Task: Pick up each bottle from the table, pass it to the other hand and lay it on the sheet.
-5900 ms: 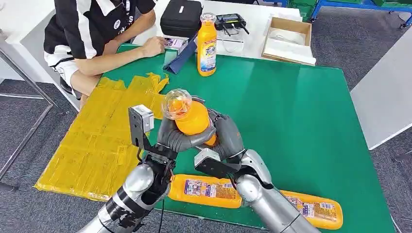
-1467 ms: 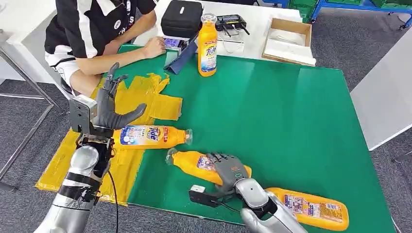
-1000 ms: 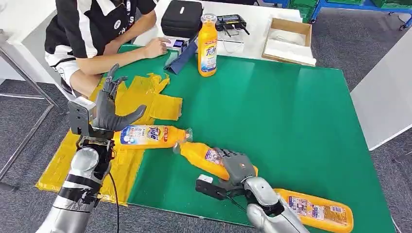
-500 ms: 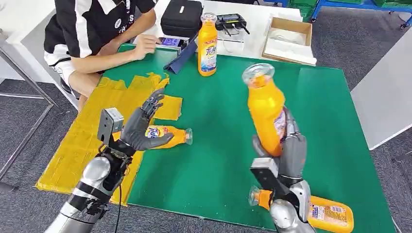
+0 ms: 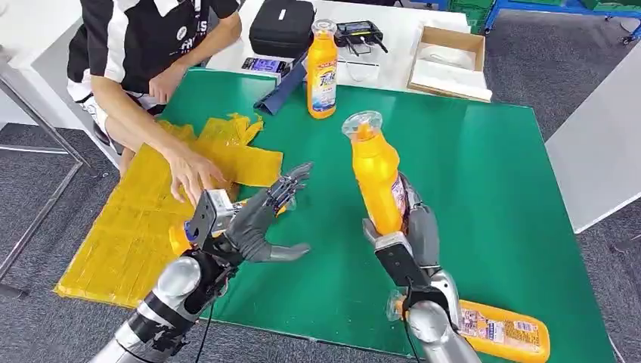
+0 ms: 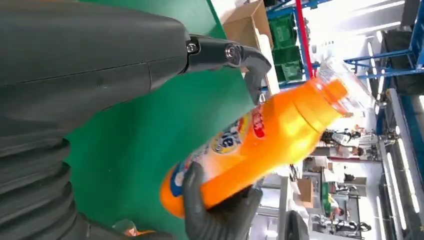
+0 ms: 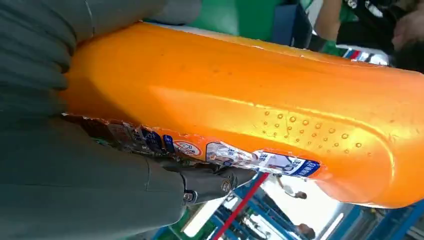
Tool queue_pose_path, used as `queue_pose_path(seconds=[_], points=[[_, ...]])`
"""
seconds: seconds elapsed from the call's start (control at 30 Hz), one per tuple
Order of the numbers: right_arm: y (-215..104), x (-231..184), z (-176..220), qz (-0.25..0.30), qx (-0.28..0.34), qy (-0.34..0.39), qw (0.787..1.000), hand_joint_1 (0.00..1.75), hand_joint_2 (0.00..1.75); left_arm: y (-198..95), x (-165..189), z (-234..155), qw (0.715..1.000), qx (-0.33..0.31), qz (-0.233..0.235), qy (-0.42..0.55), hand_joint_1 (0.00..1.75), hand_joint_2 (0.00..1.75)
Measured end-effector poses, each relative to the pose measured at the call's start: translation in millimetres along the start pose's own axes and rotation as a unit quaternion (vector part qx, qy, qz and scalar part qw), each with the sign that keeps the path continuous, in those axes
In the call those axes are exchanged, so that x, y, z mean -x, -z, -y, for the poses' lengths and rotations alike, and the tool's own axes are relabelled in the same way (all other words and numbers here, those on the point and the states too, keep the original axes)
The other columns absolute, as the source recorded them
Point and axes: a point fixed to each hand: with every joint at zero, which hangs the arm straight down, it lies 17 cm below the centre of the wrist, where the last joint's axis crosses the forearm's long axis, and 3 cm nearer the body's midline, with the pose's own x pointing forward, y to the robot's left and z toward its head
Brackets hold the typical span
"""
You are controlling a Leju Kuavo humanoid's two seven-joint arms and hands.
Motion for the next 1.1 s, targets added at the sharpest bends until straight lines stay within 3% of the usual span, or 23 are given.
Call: queue_pose_path(seconds=[0.13,0.33,0.57,0.67,1.1], points=[[0,3,-4,-0.003,-0.006,-0.001,1.000,1.75,1.75,0,0,1,1.000,0.001,0.000,0.000,0.00,1.75],[-5,-15,-63,0.037,-0.107,-0.038,0.993,1.75,1.75,11,-10,8,1.000,0.002,0.015,-0.020,0.00,1.75],[7,-43,-75,0.119,-0.080,-0.144,0.979,1.75,1.75,24,-8,1,0.995,-0.045,-0.003,-0.083,0.00,1.75],[-5,-60,-93,0.166,-0.087,-0.169,0.968,1.75,1.75,34,1,1,0.990,-0.057,-0.030,-0.122,0.00,1.75],[-10,-71,-101,0.213,-0.068,-0.219,0.950,1.75,1.75,44,23,4,0.972,-0.077,-0.071,-0.212,0.00,1.75]])
